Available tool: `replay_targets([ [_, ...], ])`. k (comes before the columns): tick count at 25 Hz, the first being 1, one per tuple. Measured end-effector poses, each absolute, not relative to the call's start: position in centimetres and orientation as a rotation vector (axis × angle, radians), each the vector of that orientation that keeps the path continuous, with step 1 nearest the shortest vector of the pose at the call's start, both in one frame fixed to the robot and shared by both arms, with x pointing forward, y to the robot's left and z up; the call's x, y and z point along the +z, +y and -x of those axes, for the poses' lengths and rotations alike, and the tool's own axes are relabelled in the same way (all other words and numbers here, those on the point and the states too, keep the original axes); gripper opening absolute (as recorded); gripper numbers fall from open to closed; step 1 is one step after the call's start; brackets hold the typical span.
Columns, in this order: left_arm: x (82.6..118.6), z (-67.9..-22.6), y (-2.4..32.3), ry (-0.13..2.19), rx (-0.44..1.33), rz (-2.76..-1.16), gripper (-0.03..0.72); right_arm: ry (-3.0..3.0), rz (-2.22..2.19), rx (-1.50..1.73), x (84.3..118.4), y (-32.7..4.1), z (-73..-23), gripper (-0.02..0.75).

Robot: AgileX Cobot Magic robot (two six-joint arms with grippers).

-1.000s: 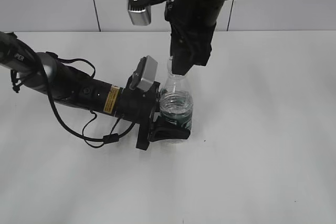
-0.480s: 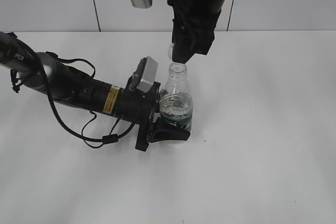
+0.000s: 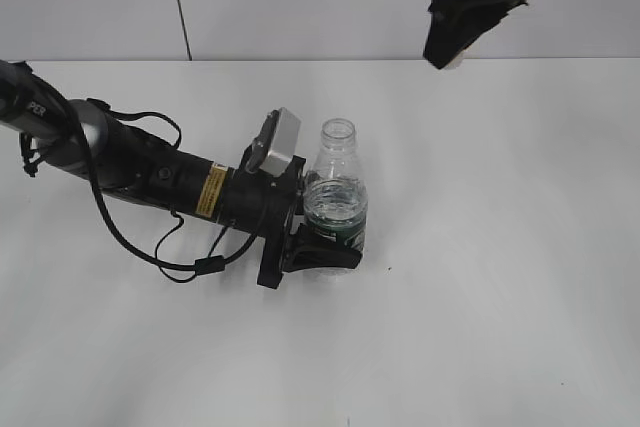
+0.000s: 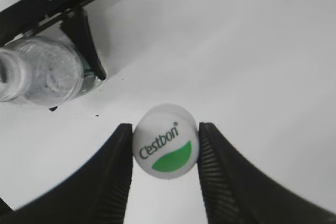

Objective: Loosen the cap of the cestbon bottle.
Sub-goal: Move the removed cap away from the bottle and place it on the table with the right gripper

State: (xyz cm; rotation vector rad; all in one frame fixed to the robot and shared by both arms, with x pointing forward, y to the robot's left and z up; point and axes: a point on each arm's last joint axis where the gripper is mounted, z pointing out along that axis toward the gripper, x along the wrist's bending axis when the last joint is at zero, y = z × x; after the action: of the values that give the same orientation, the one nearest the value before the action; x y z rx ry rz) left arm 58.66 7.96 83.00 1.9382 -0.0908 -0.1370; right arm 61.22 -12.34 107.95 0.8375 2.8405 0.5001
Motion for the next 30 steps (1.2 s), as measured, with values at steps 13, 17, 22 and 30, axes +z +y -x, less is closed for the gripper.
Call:
replay_targets([
  [13,83.0,-58.6,8.0,-0.093,-0.139,-1.936,0.407,2.487,-1.645,0.534,101.5,-22.5,-64.0,0.292],
  [17,83.0,-58.6,8.0,-0.093,-0.139,-1.936,0.407,2.418,-1.746,0.515,97.7,-22.9,-63.0,0.292],
  [22,83.0,-58.6,8.0,-0.093,-0.139,-1.936,0.407,2.356,-1.843,0.465,94.3,-23.4,-61.7,0.292],
  [30,83.0,-58.6,8.0,-0.093,-0.14,-1.935,0.407,2.366,-1.93,0.384,90.3,-23.4,-62.1,0.292],
])
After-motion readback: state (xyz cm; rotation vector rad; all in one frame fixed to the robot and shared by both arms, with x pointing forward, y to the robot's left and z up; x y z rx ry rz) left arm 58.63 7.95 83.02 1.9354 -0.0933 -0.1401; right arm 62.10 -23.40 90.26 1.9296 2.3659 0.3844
